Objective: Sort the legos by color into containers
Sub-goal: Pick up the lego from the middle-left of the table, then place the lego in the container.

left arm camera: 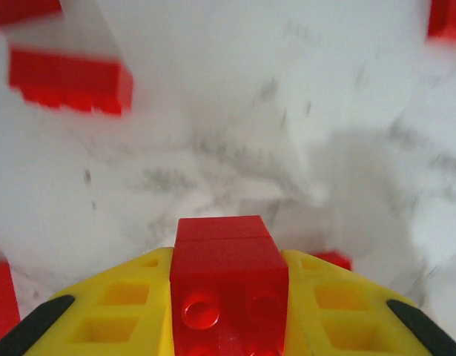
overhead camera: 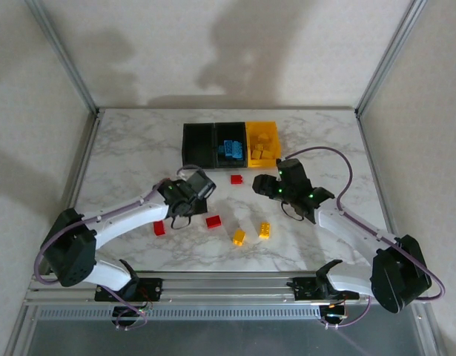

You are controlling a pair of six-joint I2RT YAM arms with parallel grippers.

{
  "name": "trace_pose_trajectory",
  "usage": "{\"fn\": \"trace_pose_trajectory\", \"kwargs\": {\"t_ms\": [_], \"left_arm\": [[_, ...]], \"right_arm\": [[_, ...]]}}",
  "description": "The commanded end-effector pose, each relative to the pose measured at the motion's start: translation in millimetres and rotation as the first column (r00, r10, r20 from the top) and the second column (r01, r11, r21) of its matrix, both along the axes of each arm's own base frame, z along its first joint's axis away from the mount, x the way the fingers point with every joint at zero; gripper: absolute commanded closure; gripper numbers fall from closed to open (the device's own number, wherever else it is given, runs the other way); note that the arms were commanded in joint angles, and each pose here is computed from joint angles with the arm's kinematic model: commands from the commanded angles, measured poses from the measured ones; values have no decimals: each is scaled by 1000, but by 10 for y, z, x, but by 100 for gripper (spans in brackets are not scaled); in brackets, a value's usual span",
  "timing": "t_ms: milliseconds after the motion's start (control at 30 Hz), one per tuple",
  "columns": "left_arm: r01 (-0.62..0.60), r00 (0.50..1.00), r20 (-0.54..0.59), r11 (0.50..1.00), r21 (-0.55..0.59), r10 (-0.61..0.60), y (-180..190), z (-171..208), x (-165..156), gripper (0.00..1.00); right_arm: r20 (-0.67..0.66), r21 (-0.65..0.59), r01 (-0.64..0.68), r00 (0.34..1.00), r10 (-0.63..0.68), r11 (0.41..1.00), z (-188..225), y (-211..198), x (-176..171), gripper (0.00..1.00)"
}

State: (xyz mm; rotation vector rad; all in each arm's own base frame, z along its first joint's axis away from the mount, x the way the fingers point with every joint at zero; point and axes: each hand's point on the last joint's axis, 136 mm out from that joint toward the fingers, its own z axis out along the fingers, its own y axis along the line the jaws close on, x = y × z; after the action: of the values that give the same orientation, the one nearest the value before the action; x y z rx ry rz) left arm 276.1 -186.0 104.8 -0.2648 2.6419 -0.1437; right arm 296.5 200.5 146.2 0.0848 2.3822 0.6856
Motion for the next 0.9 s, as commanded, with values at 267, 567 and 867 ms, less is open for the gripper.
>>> {"fn": "trace_pose_trajectory", "kwargs": {"t_ms": [267, 567, 867], "left_arm": [[-81, 980, 185, 995, 62, 69, 226, 588, 1340, 83], [-79, 988, 144, 990, 113, 62, 171, 261, 2103, 82], [-65, 995, 84, 989, 134, 54, 74, -120, 2423, 77]], "right_arm": [[23, 80, -41, 999, 39, 996, 97, 176, -117, 36], [10, 72, -26, 1000, 25, 997, 56, 186, -156, 36], [11, 58, -1, 1000, 1, 998, 69, 143, -149, 36]]}}
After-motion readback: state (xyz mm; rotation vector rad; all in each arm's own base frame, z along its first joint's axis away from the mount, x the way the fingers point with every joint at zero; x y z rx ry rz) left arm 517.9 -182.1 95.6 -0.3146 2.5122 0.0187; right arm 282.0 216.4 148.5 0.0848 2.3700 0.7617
